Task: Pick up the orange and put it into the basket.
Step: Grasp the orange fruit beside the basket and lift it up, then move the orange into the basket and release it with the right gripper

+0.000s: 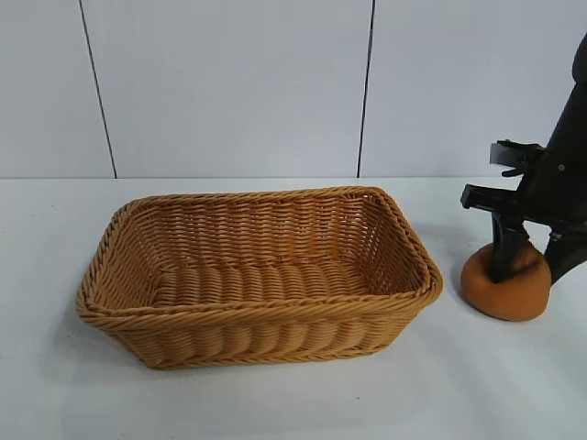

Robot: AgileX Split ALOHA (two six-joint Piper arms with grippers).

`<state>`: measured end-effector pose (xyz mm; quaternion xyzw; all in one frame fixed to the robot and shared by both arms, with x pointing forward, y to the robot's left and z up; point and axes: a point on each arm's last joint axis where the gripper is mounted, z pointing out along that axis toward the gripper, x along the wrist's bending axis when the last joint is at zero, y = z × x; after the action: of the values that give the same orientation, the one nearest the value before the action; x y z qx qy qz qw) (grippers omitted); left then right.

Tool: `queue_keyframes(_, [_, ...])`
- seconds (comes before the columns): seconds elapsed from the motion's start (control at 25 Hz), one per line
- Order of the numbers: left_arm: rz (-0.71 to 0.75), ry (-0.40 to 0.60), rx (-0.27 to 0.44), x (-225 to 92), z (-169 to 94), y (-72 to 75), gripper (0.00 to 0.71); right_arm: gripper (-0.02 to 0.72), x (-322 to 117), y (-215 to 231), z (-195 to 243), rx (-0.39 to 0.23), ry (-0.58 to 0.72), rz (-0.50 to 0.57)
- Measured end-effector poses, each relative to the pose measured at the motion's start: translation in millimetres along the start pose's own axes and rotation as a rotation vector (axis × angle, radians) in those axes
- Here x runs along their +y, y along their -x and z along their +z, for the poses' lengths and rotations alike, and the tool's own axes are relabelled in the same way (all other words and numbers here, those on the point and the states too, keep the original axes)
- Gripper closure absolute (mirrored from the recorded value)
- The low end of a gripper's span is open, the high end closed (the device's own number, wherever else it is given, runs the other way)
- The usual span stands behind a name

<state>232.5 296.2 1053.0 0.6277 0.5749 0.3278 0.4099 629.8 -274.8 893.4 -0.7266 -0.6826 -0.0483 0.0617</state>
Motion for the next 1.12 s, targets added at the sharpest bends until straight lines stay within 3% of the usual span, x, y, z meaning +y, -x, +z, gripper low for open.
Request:
queue_keyframes(0.08, [0.000, 0.000, 0.000, 0.0, 0.0, 0.0, 0.133, 0.643, -1.1, -0.3, -1.6, 0.001, -0.008, 0.000])
queue_keyframes(0.12, [0.000, 0.000, 0.000, 0.0, 0.0, 0.0, 0.133, 0.666, -1.7, -0.5, -2.5, 0.001, -0.011, -0.001])
queue_keyframes(0.36, [0.000, 0.000, 0.000, 0.0, 0.0, 0.0, 0.133, 0.666, -0.7, -6.1, -32.4, 0.015, 0.043, -0.012])
queue_keyframes(0.76, [0.000, 0.000, 0.000, 0.0, 0.0, 0.0, 0.133, 0.666, 7.4, -29.8, -161.3, 0.056, 0.261, -0.094])
queue_keyframes(0.96, [0.000, 0.000, 0.000, 0.0, 0.0, 0.0, 0.133, 0.666, 8.3, -39.7, -171.0, 0.064, 0.286, -0.119])
queue_keyframes(1.12, [0.000, 0.000, 0.000, 0.0, 0.0, 0.0, 0.133, 0.666, -0.6, -80.6, -164.4, 0.078, 0.263, -0.221])
